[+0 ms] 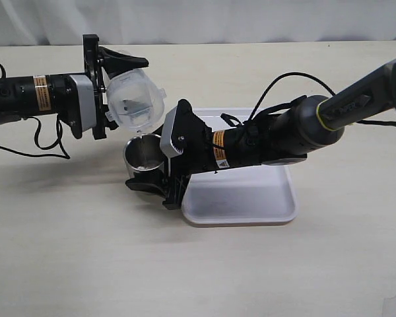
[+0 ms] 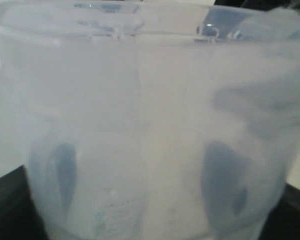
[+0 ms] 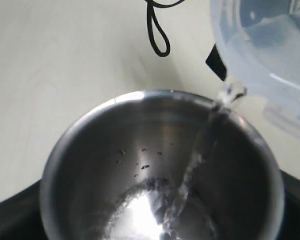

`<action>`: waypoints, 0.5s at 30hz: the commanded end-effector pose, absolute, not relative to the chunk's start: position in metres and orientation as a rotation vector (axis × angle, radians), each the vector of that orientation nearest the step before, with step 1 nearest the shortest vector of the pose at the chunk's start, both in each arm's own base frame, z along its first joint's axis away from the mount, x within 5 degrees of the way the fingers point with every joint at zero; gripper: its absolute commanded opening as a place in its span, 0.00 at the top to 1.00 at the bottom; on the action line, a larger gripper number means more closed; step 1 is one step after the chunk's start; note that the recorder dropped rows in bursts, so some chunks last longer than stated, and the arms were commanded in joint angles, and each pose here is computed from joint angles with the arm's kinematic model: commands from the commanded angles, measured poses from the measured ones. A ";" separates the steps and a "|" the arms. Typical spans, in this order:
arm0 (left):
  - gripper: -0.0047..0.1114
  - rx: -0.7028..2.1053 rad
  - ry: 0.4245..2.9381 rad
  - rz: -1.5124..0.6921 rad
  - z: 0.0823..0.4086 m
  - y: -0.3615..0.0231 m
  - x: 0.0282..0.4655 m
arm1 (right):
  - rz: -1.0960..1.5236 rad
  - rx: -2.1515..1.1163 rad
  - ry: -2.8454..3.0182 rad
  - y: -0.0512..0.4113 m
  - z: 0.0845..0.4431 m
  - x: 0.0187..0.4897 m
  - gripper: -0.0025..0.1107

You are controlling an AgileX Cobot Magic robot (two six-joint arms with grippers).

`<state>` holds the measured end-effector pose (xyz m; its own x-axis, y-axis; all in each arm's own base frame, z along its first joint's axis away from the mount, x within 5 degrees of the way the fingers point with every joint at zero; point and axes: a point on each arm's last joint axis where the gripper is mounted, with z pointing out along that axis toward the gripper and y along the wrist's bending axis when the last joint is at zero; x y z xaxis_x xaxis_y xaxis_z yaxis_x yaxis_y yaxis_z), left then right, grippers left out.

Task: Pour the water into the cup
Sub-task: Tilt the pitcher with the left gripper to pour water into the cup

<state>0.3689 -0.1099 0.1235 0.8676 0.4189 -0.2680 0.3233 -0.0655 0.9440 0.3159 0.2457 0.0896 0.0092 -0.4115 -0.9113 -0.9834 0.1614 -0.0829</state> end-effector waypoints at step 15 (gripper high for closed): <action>0.96 1.676 0.502 0.197 0.131 -0.110 0.371 | 0.821 -1.375 1.524 0.247 0.094 0.317 0.94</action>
